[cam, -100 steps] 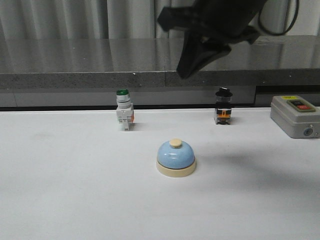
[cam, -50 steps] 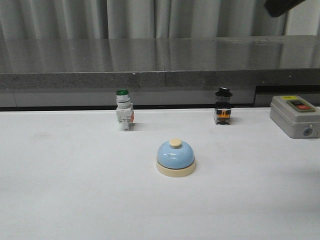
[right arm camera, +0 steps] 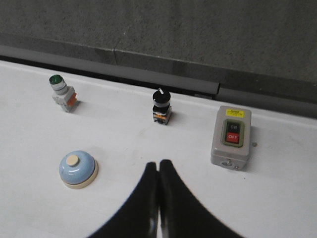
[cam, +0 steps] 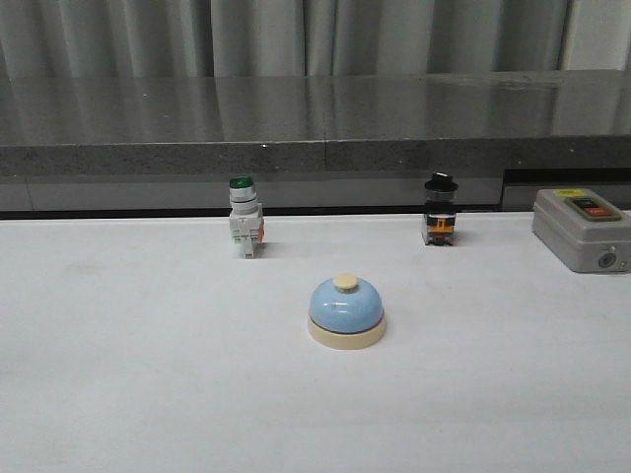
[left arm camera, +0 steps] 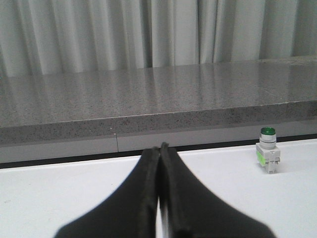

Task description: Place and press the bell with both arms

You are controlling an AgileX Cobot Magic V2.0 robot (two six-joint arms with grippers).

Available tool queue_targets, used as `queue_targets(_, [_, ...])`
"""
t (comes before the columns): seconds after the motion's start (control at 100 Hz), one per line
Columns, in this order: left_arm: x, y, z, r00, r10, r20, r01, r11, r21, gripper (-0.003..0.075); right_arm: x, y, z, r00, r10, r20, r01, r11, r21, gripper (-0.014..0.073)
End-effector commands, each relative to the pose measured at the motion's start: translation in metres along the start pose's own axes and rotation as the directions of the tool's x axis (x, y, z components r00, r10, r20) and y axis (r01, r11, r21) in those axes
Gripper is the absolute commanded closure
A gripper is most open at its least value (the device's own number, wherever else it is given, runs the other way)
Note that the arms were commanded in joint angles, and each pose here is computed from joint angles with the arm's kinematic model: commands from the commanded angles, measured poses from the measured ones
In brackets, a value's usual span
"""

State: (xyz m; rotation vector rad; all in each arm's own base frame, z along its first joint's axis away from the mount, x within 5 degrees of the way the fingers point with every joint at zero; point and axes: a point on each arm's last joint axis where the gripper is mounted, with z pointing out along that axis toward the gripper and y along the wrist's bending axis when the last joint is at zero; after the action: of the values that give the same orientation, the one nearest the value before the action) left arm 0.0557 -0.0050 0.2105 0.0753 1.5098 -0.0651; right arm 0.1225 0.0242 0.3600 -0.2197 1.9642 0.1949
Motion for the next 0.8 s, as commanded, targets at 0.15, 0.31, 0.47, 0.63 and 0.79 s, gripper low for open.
queue_targets(0.15, [0.005,-0.001,-0.001,0.997,-0.008,0.075,0.007,1.000,0.009,0.0741,0.013,0.002,-0.036,0.980,-0.009,0.198,-0.004,0.998,0.065,0.0655])
queue_targets(0.31, [0.005,-0.001,-0.001,0.997,-0.008,0.075,0.007,1.000,0.009,0.0741,0.025,0.006,-0.051,0.967,-0.021,0.252,0.002,0.997,0.073,0.0655])
queue_targets(0.47, [0.005,-0.001,-0.001,0.997,-0.008,0.075,0.007,1.000,0.009,0.0741,0.026,0.007,-0.055,0.964,-0.024,0.265,0.005,0.997,0.072,0.0655])
queue_targets(0.63, [0.005,-0.001,-0.001,0.997,-0.008,0.075,0.007,1.000,0.009,0.0741,0.026,0.007,-0.055,0.964,-0.025,0.266,0.005,0.997,0.073,0.0655])
queue_targets(0.79, [0.005,-0.001,-0.001,0.997,-0.008,0.075,0.007,1.000,0.009,0.0741,0.026,0.007,-0.055,0.964,-0.025,0.266,0.005,0.997,0.073,0.0655])
